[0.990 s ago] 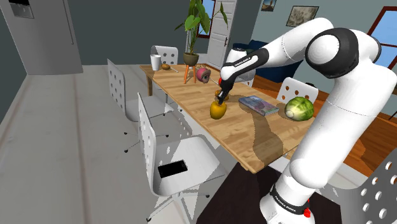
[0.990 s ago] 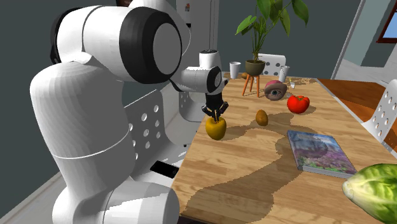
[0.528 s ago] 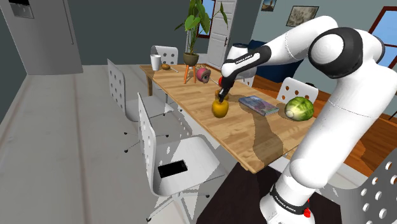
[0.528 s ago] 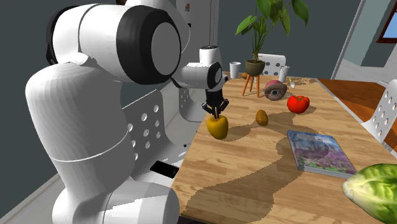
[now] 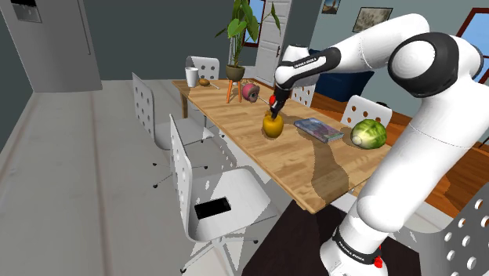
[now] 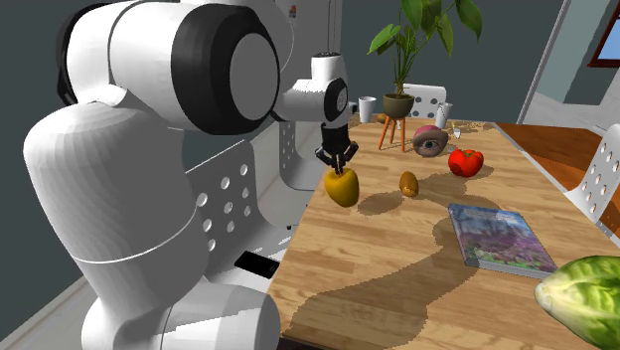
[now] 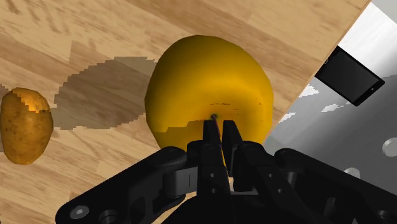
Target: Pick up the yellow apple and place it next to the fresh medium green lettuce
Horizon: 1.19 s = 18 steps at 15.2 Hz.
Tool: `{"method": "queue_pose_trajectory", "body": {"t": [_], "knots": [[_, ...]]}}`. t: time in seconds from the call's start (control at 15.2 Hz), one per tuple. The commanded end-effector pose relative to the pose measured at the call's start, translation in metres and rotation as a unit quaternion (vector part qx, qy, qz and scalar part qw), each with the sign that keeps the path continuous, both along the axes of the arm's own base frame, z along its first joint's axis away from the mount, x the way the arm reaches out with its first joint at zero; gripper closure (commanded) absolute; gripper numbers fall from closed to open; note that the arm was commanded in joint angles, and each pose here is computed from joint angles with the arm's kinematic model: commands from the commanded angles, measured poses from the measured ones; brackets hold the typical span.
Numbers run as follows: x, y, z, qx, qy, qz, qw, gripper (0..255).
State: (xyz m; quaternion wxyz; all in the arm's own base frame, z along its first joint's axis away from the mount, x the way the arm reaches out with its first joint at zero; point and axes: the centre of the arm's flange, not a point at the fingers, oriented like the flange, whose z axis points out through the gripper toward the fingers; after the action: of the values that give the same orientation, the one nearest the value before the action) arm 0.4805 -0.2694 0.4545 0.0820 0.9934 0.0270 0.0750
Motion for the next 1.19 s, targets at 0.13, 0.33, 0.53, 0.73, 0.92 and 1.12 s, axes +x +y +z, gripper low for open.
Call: {"method": "queue_pose_trajectory", "body": {"t": [0.13,0.33,0.53,0.73,0.92,1.12], "knots": [[0.000,0.000,0.022,0.000,0.000,0.000,1.0000,255],[0.000,0.000,0.037,0.000,0.000,0.000,1.0000,255],[0.000,0.000,0.053,0.000,0.000,0.000,1.0000,255],[0.000,0.000,0.069,0.000,0.000,0.000,1.0000,255],[0.000,0.000,0.085,0.000,0.000,0.000,1.0000,255],[0.000,0.000,0.101,0.000,0.000,0.000,1.0000,255]]}}
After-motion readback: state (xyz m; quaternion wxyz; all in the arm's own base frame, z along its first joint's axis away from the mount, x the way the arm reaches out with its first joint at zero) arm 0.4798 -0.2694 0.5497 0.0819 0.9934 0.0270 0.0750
